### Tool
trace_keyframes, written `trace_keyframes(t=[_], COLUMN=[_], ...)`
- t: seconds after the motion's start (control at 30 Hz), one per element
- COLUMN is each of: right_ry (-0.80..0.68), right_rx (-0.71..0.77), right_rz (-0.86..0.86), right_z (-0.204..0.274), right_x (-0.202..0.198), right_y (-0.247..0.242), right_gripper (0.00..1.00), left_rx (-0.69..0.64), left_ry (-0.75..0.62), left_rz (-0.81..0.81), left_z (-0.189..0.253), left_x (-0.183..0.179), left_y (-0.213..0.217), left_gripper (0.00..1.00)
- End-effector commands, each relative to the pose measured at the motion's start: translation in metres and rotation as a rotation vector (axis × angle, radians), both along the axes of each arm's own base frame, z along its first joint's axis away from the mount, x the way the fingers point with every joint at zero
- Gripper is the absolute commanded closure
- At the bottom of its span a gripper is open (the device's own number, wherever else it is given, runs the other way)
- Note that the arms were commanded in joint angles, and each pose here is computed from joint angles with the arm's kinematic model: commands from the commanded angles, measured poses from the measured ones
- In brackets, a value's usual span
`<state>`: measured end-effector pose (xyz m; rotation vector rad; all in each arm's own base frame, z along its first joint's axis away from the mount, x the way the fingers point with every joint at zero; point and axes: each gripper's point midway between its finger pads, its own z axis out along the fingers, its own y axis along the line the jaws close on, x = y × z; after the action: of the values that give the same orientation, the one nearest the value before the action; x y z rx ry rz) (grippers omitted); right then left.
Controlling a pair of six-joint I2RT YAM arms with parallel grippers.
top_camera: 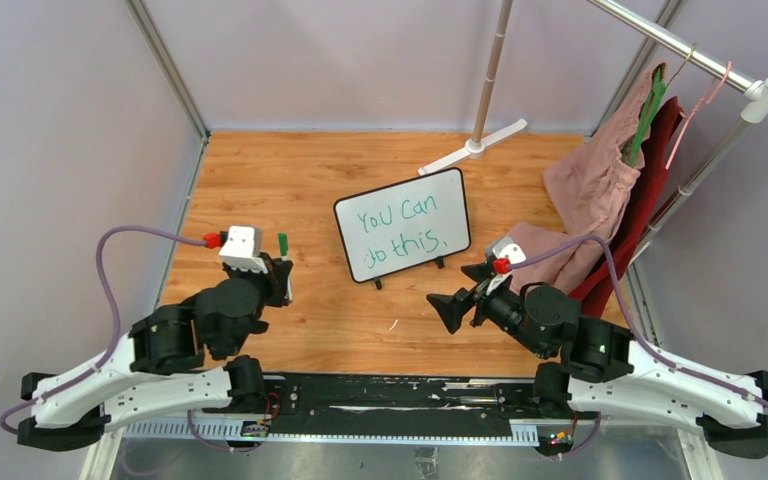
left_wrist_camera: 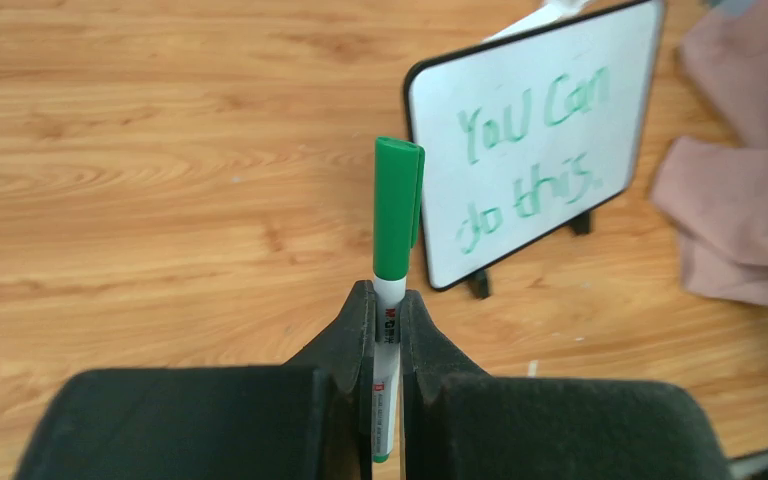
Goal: Write a sentence on the whiteboard
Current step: Place the whiteboard marker at the center of the board.
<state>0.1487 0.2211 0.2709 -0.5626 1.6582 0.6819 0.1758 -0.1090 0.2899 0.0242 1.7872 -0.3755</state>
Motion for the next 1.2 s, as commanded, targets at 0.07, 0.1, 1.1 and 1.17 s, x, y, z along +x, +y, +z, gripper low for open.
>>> trace_keyframes(t=[0.07,0.1,1.1,1.17], right_ry=[-0.01,-0.004,0.025,0.034], right_rx=[-0.008,-0.027,-0.103,-0.122], right_rz=[-0.044,-0.038,-0.064,-0.064], right_z=[-0.011,-0.016,-0.025,-0.027], right_x=[0.011,0.011,0.01,0.01], right_y=[0.001,0.003,-0.009,-0.01], right_gripper=[0.09,0.09,0.14,0.15], left_rx=[0.174,0.176,0.108,0.156], left_ry=[0.117,0.151,0.792,0.81], left_rz=[0.139,0.134,0.301,0.298], left_z=[-0.047,-0.053,-0.204,-0.205], left_x=[0.017,0.02,0.149,0.16], left_y=[0.015,0.014,0.045,0.047], left_gripper=[1.0,1.0,1.0,1.0])
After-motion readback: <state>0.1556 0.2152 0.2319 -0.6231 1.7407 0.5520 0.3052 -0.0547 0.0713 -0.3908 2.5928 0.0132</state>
